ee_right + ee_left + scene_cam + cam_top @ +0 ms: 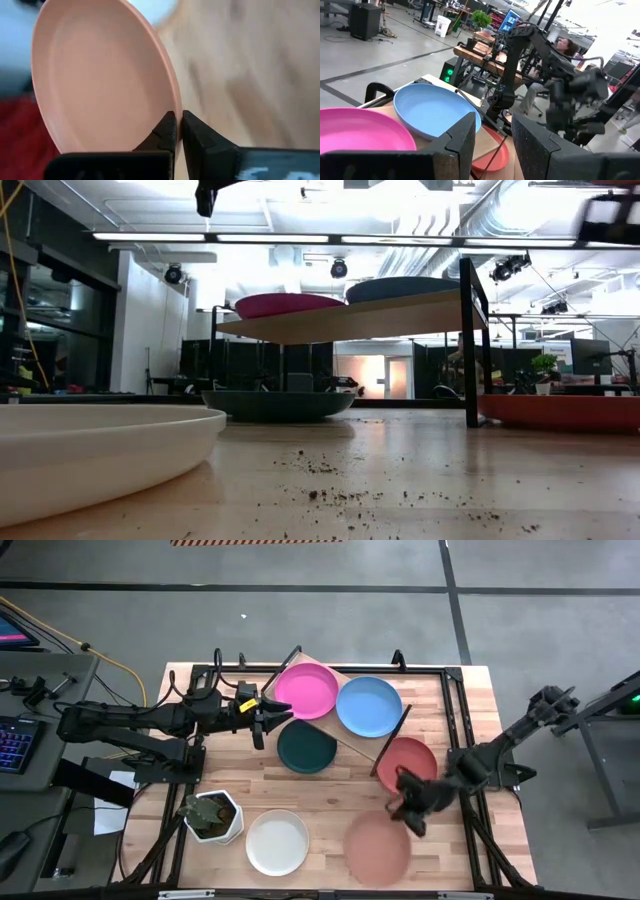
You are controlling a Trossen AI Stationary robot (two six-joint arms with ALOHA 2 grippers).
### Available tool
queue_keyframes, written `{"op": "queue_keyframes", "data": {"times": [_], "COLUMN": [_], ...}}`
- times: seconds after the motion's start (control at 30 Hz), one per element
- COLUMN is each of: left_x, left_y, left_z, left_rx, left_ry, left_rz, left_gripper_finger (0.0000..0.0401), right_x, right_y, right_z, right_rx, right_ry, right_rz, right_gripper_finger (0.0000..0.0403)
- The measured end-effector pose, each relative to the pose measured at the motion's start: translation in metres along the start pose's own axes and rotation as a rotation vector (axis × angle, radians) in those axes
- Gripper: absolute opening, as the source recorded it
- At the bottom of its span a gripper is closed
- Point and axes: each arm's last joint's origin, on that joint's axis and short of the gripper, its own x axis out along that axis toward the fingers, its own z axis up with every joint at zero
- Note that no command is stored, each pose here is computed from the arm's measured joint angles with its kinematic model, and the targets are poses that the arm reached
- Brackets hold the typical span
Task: Place and stack plates onto a shelf
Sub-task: Stack the brown plate on top of the blue plate
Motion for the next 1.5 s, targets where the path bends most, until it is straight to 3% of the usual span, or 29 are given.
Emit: {"op": "queue_keyframes", "data": {"times": [0.27, 0.47, 0.63, 0.73, 1.03, 1.5], "left_x": [0.0, 0.0, 0.0, 0.0, 0.0, 0.0], "left_y": [0.0, -0.001, -0.001, -0.001, -0.001, -0.001], "left_z": [0.001, 0.001, 0.001, 0.001, 0.001, 0.001], "left_rx": [-0.002, -0.011, -0.042, -0.047, -0.047, -0.044], "left_ry": [-0.007, -0.014, -0.014, -0.013, -0.013, -0.013], "left_rz": [-0.003, -0.006, -0.006, -0.006, -0.006, -0.006], "left_gripper_finger": [0.0117, 0.0117, 0.0117, 0.0117, 0.0117, 0.0117], "right_x": [-0.051, -0.102, -0.138, -0.151, -0.141, -0.134], "right_y": [-0.036, -0.073, -0.092, -0.098, -0.118, -0.126], "right_z": [0.065, 0.093, 0.111, 0.124, 0.151, 0.158], "right_rx": [0.114, 0.212, 0.257, 0.263, 0.248, 0.203], "right_ry": [-0.453, -0.665, -0.648, -0.619, -0.436, -0.384], "right_rz": [-0.083, -0.227, -0.498, -0.595, -0.607, -0.626], "right_gripper_finger": [0.0, 0.0, 0.0, 0.0, 0.0, 0.0005]}}
